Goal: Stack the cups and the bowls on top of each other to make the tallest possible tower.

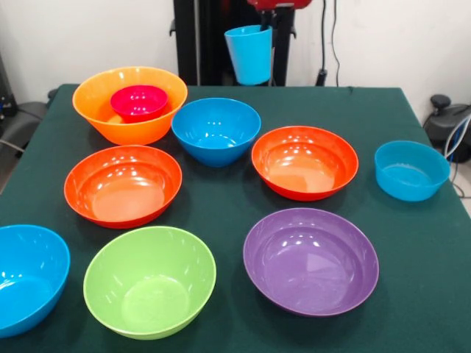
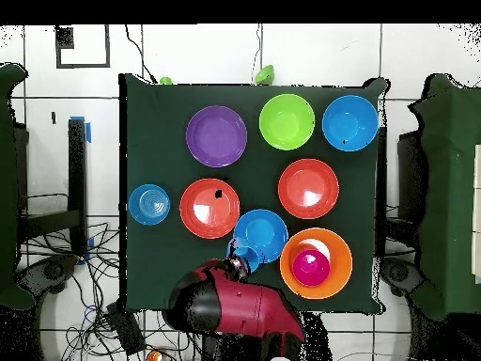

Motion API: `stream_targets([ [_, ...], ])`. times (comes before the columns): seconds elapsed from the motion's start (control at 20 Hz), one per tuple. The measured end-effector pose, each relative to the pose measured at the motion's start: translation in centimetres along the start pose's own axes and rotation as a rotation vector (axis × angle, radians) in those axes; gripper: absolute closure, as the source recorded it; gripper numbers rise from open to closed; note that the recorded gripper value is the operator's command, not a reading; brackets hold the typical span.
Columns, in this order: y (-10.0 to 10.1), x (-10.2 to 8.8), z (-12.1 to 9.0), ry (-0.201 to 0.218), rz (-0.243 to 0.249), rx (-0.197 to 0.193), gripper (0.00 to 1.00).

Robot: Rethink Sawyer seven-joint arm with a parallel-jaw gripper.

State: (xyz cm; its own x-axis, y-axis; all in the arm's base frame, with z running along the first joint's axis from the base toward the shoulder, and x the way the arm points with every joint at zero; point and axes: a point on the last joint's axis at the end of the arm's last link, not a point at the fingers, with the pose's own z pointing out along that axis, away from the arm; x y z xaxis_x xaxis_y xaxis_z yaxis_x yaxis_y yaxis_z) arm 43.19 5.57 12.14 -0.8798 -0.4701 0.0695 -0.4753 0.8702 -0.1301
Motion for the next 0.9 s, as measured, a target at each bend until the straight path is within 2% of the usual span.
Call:
stream_targets([
  [0.3,-1.0,1.9,1.5,0.077,-0.079,0.023,1.00],
  [0.35,-1.7,2.7,2.0,0.108,-0.103,0.035,1.00],
  [0.55,-2.6,3.6,2.7,0.153,-0.137,0.048,1.00],
  [0.65,-3.2,4.2,3.3,0.185,-0.157,0.055,1.00],
  [0.7,-3.9,4.9,3.7,0.215,-0.177,0.064,1.00],
  [0.85,-4.5,5.3,3.9,0.234,-0.191,0.074,1.00],
  [0.9,-5.3,5.6,4.0,0.253,-0.205,0.087,1.00],
])
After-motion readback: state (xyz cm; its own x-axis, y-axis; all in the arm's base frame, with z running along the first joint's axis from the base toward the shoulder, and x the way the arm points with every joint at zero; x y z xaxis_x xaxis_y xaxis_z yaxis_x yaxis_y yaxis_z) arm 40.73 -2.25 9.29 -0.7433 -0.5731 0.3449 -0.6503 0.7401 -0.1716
